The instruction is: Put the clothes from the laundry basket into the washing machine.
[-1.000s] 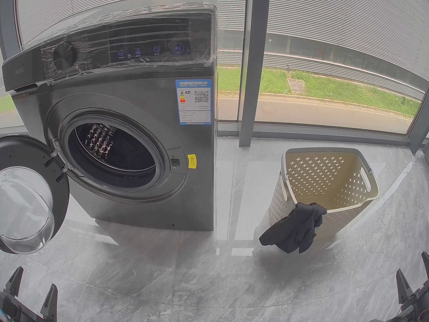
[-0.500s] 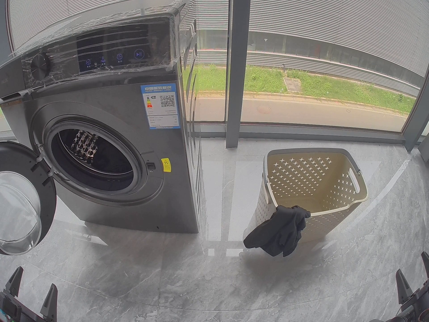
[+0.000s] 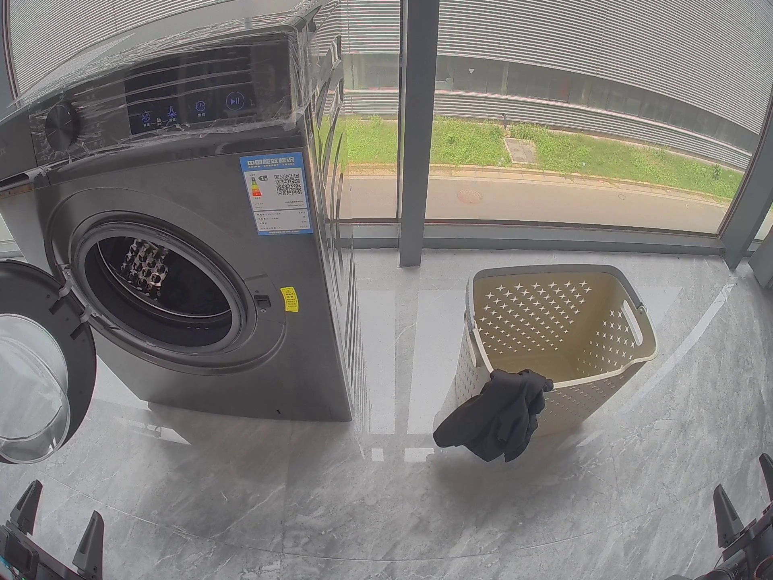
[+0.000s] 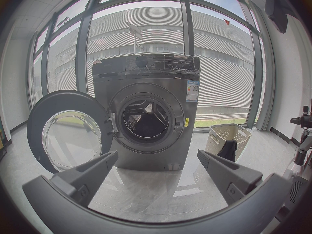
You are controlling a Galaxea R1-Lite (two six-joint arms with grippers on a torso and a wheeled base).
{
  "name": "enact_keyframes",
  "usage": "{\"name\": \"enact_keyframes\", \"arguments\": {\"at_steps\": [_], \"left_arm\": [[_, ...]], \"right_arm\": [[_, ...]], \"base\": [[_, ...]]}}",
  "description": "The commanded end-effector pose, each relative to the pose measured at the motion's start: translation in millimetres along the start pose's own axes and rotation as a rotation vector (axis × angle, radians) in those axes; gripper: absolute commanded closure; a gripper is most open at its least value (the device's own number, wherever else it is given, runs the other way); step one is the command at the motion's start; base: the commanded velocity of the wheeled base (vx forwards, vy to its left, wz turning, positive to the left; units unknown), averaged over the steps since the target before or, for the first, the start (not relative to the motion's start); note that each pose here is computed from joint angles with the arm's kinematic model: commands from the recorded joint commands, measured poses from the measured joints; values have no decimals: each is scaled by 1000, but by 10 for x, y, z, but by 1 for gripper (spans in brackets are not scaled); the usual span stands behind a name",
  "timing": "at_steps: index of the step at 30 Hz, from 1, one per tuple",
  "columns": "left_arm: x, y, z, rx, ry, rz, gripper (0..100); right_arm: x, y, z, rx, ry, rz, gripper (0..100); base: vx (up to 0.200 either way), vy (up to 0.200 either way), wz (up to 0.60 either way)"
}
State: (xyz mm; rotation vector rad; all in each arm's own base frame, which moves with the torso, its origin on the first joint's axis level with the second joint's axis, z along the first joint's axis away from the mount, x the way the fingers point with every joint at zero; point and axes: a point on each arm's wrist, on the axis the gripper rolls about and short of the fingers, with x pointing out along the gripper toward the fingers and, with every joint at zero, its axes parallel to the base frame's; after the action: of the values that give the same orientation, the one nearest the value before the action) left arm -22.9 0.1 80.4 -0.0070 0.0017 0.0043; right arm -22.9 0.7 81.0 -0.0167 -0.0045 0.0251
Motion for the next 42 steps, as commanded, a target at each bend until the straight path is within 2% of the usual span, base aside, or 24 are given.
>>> {"name": "enact_keyframes", "arguments": {"at_steps": [1, 23, 30, 33, 42], "left_arm": [[3, 0, -52, -1, 4, 0, 0], [2, 0, -52, 1, 3, 0, 0], [2, 0, -52, 1, 3, 2, 0], [2, 0, -51, 2, 1, 0, 0], [2, 0, -52, 1, 3, -1, 0]], "right_arm": [[11, 1, -49, 0, 15, 0, 0], [11, 1, -48, -6, 14, -3, 0], [11, 1, -48, -14, 13, -2, 0], [11, 2, -46, -43, 12, 8, 0], [9, 6, -47, -43, 8, 23, 0]], "base": [[0, -200, 0], [0, -200, 0], [0, 0, 0], [0, 0, 0], [0, 0, 0]]}}
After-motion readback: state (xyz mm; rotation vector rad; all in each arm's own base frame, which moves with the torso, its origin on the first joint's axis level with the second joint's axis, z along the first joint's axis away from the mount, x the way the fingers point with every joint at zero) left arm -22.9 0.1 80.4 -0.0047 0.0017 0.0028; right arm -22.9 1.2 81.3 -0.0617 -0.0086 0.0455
